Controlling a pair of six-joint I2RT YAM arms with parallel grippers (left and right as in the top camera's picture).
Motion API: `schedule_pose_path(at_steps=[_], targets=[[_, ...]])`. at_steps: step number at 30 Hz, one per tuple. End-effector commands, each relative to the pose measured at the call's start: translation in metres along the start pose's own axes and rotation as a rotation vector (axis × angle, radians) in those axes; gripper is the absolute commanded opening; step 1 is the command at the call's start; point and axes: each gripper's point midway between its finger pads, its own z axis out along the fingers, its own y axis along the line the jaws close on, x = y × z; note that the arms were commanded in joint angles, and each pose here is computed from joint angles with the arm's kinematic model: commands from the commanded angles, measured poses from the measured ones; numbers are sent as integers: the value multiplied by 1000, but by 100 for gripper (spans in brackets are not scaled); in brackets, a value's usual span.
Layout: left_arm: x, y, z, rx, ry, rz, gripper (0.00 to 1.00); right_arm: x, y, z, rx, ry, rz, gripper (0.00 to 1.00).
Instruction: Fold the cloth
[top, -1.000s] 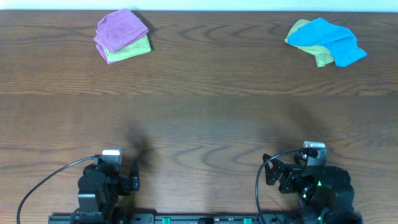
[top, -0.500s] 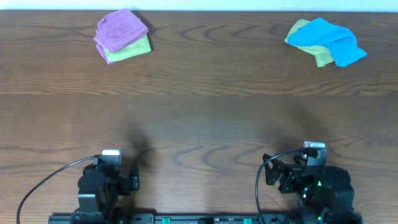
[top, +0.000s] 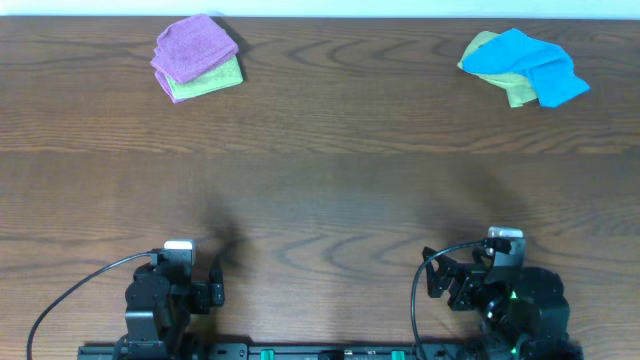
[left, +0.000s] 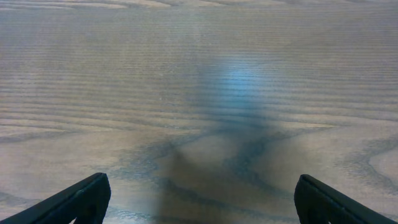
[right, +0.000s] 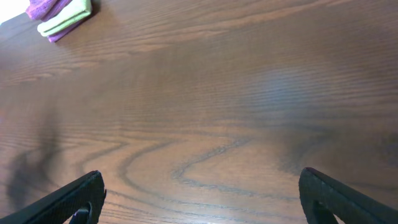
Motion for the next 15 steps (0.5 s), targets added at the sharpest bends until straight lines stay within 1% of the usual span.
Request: schedule_pose_path(at_steps=[1, 4, 5, 9, 15], targets=[[15, 5, 1, -29, 56, 44, 95, -4, -3, 0, 14, -20, 14, 99], [15, 5, 1, -29, 56, 44, 95, -7, -18, 0, 97, -46, 1, 99], [15, 5, 1, -29, 56, 44, 95, -5, -21, 1, 105, -43, -61, 99], [15, 5, 1, -29, 56, 44, 95, 1, -30, 6, 125, -63, -191, 99], [15, 5, 1, -29, 56, 44, 96, 9, -52, 17, 180, -113, -220, 99]])
